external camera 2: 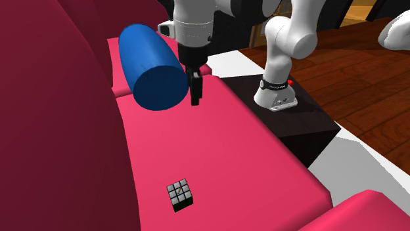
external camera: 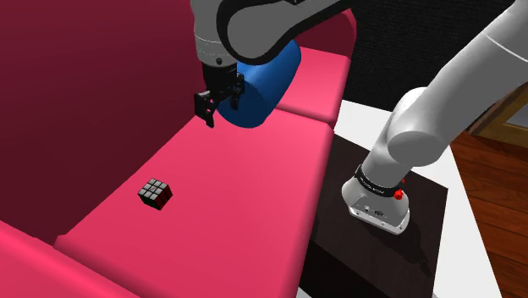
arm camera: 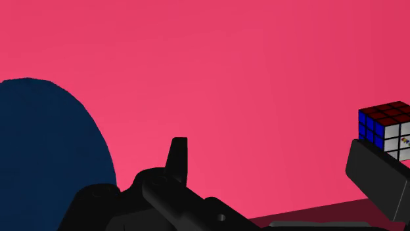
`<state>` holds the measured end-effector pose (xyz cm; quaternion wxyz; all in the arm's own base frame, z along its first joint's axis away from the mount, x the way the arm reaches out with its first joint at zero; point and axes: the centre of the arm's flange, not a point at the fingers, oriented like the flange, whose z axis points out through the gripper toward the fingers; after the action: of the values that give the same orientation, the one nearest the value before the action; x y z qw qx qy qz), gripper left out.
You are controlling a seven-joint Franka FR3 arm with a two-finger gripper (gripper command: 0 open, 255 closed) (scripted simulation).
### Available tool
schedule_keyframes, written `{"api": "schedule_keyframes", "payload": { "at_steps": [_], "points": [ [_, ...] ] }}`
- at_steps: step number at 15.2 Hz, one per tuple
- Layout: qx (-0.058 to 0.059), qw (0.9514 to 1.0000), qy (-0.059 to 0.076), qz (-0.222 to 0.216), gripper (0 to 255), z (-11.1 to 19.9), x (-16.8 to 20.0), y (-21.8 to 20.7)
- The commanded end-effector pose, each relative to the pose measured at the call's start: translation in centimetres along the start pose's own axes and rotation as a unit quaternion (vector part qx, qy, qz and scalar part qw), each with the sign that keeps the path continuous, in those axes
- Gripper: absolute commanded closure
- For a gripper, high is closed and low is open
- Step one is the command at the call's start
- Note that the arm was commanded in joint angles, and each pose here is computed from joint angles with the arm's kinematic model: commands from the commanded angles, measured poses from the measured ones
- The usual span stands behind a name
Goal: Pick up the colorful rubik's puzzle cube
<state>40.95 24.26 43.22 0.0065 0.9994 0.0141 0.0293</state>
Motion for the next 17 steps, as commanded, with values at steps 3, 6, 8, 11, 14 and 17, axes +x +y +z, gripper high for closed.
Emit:
{"api": "schedule_keyframes", "payload": {
  "at_steps": [3, 6, 8, 11, 14, 17],
  "points": [
    [0.003, 1.0000, -0.005, 0.000, 0, 2.8, 1.6, -4.5],
    [0.004, 1.0000, -0.008, 0.000, 0, 4.8, 2.8, -7.6],
    [0.005, 0.9999, -0.010, -0.001, 0, 6.2, 3.5, -9.8],
    [0.006, 0.9999, -0.014, -0.001, 0, 8.3, 4.7, -12.9],
    [0.007, 0.9998, -0.017, -0.002, 0, 10.3, 5.8, -16.1],
    [0.009, 0.9997, -0.021, -0.002, 0, 12.4, 6.9, -19.3]
  ]
}}
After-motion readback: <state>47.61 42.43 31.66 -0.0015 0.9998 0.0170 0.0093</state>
